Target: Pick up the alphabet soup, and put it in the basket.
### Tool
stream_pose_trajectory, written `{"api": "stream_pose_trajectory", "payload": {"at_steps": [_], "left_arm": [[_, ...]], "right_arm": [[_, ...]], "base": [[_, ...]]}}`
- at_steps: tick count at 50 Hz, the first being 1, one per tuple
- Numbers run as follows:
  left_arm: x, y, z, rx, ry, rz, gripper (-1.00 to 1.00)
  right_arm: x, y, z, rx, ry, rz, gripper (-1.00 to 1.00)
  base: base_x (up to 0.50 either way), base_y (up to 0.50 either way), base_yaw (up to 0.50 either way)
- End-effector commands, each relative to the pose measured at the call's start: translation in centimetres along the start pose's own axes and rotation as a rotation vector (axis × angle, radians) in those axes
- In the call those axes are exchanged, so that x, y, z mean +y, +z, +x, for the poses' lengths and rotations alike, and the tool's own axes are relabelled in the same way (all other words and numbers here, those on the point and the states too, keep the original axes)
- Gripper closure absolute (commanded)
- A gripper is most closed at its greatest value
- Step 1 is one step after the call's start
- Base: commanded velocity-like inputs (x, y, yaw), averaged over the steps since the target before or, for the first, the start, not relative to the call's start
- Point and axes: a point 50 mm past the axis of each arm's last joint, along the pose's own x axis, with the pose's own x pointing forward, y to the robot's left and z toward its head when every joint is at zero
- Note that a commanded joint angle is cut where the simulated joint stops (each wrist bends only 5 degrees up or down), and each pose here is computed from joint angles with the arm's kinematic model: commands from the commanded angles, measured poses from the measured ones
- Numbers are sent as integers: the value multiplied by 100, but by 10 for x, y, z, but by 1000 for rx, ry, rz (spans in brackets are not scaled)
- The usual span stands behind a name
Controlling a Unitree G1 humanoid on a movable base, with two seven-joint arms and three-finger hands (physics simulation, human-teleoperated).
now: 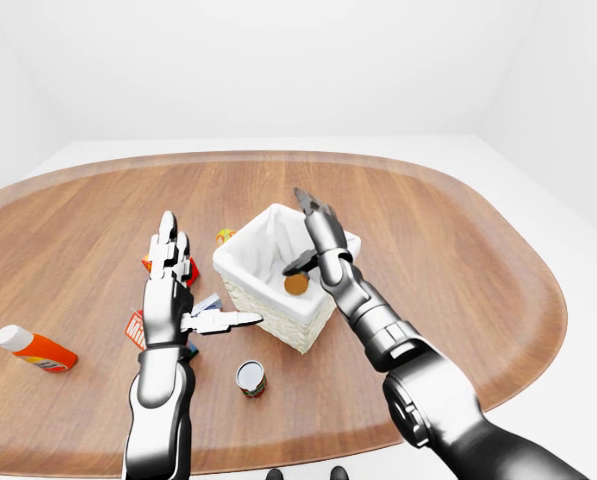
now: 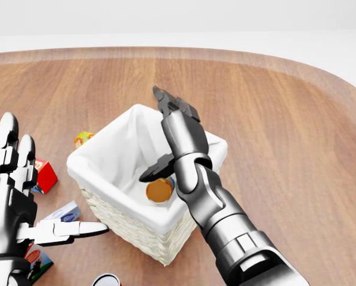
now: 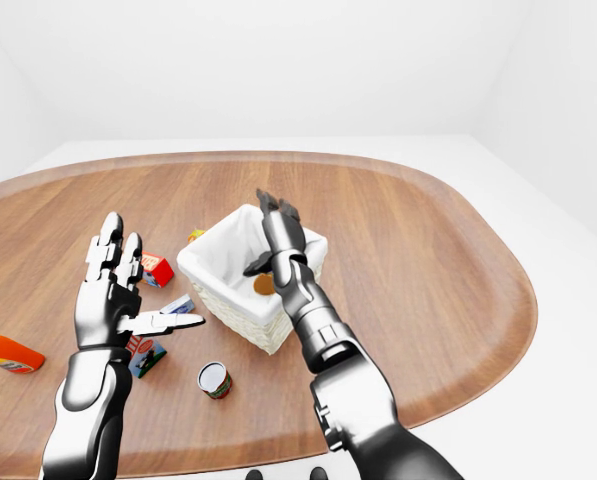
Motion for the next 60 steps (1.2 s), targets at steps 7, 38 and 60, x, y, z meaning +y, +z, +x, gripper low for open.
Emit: {"api": "stream_pose_trajectory", "payload": {"at_steps": [7, 38, 60], "left_arm": [[0, 0, 0, 2, -2, 0, -100], [-1, -2, 0, 5, -3, 0, -100], [-1, -2, 0, 6, -4, 2, -100]], "right_arm": [[0, -3, 0, 14, -10, -17, -100], [-33, 16, 10, -53, -207, 50, -100], [-80, 65, 1, -278, -306, 217, -100]], "base": [[0, 0, 0], [0, 0, 0], [0, 0, 0]]}}
